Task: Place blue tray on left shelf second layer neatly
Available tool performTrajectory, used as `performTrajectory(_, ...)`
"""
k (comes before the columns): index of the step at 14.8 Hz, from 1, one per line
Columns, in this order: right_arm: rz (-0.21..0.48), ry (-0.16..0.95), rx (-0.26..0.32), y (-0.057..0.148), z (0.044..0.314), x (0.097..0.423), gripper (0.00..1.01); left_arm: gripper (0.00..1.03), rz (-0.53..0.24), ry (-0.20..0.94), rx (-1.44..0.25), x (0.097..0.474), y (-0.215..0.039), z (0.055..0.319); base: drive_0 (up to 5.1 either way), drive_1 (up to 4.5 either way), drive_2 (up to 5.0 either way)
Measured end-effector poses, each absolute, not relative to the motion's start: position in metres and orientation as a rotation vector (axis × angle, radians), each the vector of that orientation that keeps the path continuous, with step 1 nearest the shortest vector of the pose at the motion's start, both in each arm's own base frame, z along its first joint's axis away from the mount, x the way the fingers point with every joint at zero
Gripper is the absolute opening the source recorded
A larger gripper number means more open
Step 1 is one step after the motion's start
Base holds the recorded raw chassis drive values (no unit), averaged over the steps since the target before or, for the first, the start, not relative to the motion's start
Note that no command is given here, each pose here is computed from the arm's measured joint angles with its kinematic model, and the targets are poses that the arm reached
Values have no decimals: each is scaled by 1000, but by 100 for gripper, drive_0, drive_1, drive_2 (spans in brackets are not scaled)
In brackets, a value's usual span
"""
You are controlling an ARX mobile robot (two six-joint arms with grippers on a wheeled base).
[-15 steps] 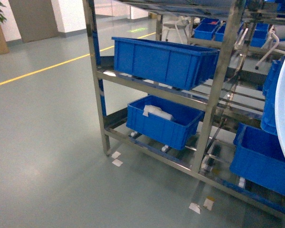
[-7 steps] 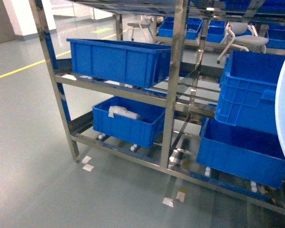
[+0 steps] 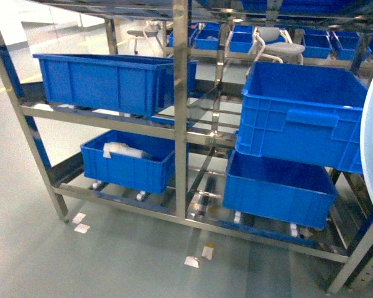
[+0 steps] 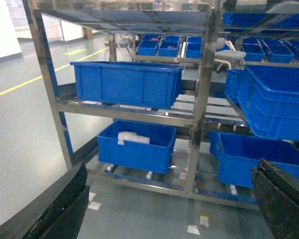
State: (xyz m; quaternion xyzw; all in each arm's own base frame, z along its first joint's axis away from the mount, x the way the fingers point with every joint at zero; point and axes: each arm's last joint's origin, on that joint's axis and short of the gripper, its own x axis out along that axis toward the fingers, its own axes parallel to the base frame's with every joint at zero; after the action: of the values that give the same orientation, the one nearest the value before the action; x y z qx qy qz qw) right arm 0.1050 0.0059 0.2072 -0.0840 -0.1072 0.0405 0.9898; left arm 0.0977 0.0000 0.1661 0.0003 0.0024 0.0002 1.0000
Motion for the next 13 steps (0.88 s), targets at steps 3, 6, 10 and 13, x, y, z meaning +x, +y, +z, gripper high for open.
performTrajectory(3,81,-220,-169,6,208,105,2,98,0,0,1,98,0,167,-143,134,-420)
performTrajectory(6,81,-217,-169,6,207,105,2,98,-1,4,0,98,0,166,-11,404,-425)
performTrajectory(10,82,-215,-169,6,207,105,2,98,0,8,1,98,0,166,7,422,-408)
performTrajectory(13,81,-213,-169,6,207,105,2,98,0,3,1,98,0,166,3,417,-411)
